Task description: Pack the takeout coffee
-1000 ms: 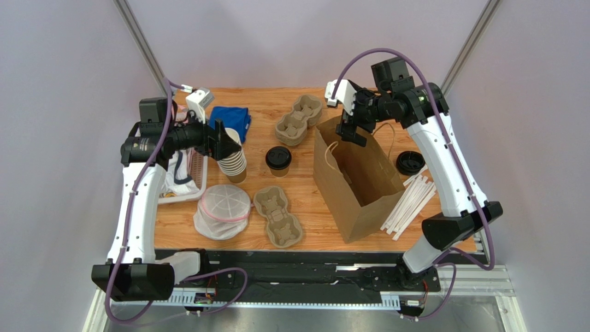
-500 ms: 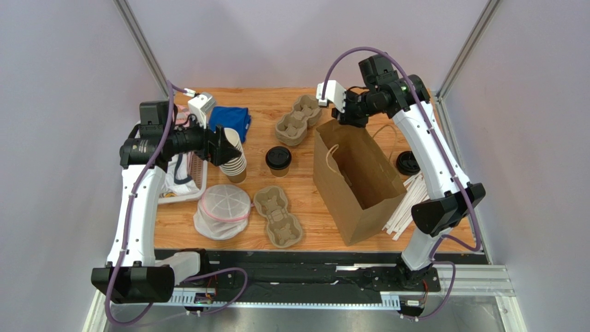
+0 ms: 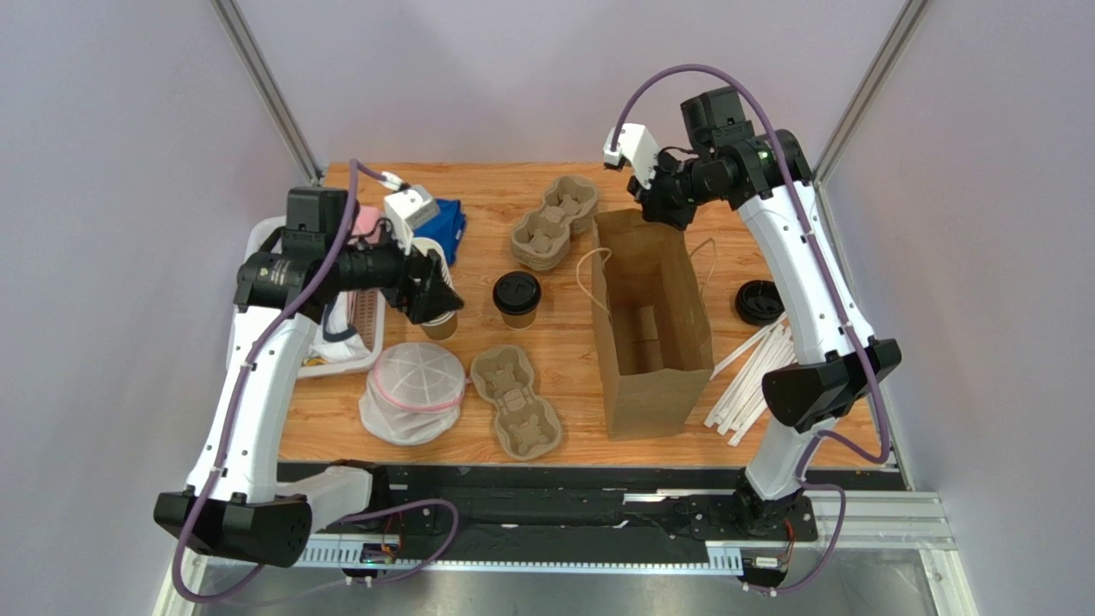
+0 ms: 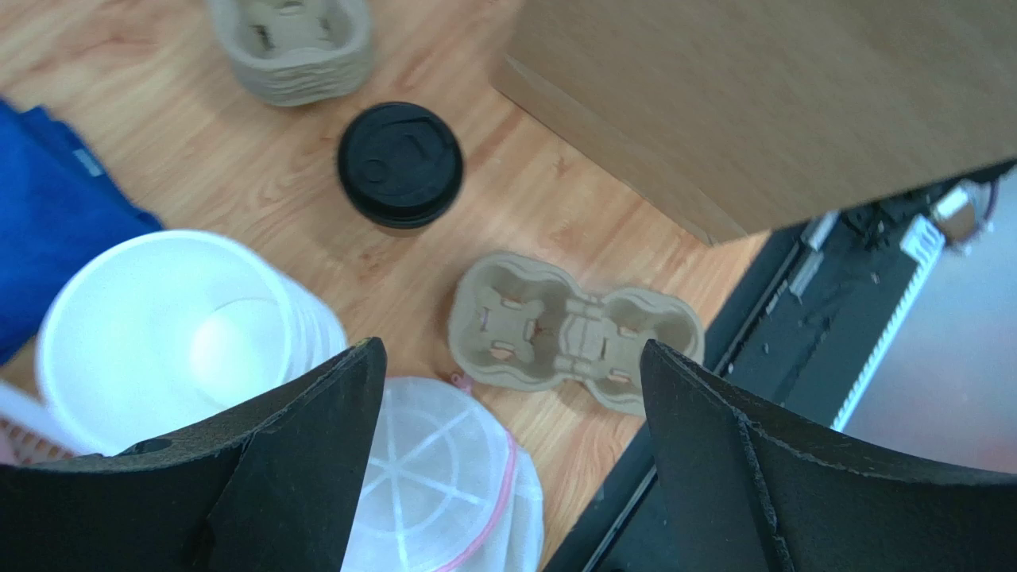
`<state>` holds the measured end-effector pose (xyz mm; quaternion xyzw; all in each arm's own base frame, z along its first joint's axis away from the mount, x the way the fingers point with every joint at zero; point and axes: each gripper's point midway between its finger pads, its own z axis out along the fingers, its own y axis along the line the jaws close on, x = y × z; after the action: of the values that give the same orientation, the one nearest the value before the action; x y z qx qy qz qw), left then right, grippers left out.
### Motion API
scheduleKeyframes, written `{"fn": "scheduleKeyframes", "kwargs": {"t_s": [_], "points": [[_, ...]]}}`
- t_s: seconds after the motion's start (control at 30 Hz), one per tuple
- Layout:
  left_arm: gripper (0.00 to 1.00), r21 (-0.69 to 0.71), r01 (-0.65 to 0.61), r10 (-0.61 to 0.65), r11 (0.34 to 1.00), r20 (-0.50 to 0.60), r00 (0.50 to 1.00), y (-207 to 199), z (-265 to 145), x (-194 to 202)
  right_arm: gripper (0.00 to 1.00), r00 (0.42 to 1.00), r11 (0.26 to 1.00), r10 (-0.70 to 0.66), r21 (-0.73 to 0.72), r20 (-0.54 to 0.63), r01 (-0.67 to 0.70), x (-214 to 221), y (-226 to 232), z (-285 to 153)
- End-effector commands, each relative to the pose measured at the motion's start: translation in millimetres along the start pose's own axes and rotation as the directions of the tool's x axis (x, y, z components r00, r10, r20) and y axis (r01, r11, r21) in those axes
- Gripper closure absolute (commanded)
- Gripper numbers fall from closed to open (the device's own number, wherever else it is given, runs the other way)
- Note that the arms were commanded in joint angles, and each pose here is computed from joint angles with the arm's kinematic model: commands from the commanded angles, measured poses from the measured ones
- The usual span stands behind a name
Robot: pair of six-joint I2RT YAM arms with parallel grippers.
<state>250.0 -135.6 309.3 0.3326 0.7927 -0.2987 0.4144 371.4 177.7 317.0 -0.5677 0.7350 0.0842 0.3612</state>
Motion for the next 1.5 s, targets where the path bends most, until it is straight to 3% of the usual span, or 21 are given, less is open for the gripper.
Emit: {"fn": "scheduleKeyframes", "kwargs": {"t_s": [0.0, 0.23, 0.47, 0.6, 0.83, 1.17, 1.47], "points": [[0.13, 0.027, -0.153, 0.155, 0.988, -0.097, 0.983, -13, 15, 13, 1.00, 0.990, 0.989, 0.138, -0.055, -0.024, -0.140, 10, 25, -18], [0.16, 0.085, -0.124, 0.143, 0.989, -0.286, 0.947, -20, 64, 55, 1.00, 0.947, 0.943, 0.319, -0.093, -0.024, -0.320, 21, 26, -21], [0.12, 0.043, -0.006, 0.020, 0.999, -0.340, 0.940, -16, 100, 91, 1.00, 0.926, 0.919, 0.378, -0.108, -0.019, -0.378, 30, 32, -34], [0.11, -0.012, -0.027, 0.021, 1.000, -0.384, 0.923, 3, 120, 104, 1.00, 0.921, 0.914, 0.388, -0.121, -0.021, -0.388, 29, 35, -34], [0.12, -0.006, -0.183, 0.162, 0.983, -0.442, 0.882, 18, 138, 125, 1.00, 0.923, 0.914, 0.383, -0.136, -0.024, -0.383, 30, 39, -34], [0.37, 0.070, -0.239, 0.241, 0.969, -0.507, 0.828, 26, 164, 156, 1.00, 0.931, 0.920, 0.366, -0.142, -0.018, -0.364, 30, 42, -37], [0.41, 0.056, -0.205, 0.202, 0.977, -0.545, 0.814, 26, 164, 189, 1.00, 0.931, 0.919, 0.365, -0.156, -0.018, -0.363, 31, 45, -36]]}}
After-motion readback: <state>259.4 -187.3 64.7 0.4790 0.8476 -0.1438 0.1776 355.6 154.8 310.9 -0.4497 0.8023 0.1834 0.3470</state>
